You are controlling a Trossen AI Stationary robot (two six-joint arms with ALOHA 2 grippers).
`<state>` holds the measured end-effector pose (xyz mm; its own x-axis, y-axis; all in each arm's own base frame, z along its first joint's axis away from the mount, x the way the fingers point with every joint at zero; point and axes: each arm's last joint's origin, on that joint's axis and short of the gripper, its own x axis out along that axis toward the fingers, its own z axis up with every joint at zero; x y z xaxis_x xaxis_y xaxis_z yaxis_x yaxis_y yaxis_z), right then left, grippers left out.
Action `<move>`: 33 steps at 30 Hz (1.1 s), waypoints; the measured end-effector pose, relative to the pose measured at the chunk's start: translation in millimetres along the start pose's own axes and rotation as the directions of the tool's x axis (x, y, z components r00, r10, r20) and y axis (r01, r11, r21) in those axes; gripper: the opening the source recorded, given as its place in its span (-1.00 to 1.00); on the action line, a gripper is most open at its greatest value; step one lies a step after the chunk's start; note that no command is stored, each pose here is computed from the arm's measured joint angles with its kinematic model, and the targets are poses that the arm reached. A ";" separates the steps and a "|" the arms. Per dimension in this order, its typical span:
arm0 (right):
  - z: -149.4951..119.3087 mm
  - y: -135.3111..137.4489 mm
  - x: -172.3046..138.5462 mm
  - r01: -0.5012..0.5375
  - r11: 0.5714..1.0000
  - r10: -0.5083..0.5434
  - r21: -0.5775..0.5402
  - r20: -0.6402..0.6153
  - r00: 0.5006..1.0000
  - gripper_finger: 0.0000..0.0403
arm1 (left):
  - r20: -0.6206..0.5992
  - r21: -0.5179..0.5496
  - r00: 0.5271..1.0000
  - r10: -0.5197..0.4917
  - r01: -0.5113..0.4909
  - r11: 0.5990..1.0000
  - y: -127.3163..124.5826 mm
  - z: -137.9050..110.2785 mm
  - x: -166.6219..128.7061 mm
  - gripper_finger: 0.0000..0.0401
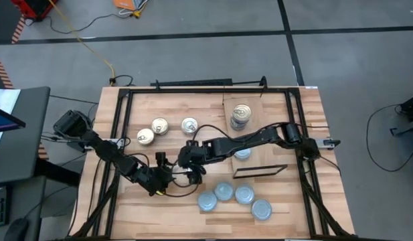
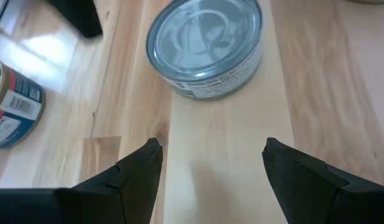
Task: Stack canned seafood by type on shelf
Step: Stack the green tuna can on top of the other green tuna can on the shelf
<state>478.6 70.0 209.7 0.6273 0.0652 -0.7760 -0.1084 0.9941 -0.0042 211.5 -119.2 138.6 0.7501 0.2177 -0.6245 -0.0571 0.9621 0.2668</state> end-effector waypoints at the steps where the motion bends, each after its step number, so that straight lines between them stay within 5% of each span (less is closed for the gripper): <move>1: -3.0 2.6 -3.1 -0.002 1.000 0.002 0.000 -0.039 0.999 0.58 | 0.001 0.000 1.000 0.001 -0.001 1.000 -0.2 1.4 -0.2 0.32; 7: -16.9 26.3 7.4 -0.027 0.999 0.021 -0.038 -0.132 0.991 0.58 | 0.017 -0.048 1.000 0.021 -0.020 0.999 8.4 16.6 5.5 0.32; 11: -27.9 30.4 7.5 0.054 0.997 -0.064 -0.050 -0.222 0.973 0.58 | 0.004 -0.174 1.000 -0.015 0.015 0.985 21.9 27.9 14.6 0.32; 17: -19.1 25.3 -33.5 0.121 0.993 -0.120 -0.010 -0.236 0.964 0.58 | 0.036 -0.433 0.983 -0.182 0.179 0.883 52.1 40.6 32.7 0.29; 21: -19.2 31.7 -47.1 0.134 0.991 -0.131 -0.008 -0.250 0.959 0.58 | 0.017 -0.524 0.982 -0.189 0.170 0.835 71.2 39.7 40.8 0.16; 33: -26.5 51.5 -54.2 0.173 0.982 -0.189 -0.080 -0.287 0.939 0.58 | -0.012 -0.551 0.980 -0.196 0.157 0.819 88.7 34.0 55.3 -0.40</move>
<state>418.6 115.4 234.9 0.3884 -0.1515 -0.9090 -0.0599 0.9802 -0.1889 270.4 -27.4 152.6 0.7387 0.0264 -0.6735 -0.2918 0.9133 -0.2843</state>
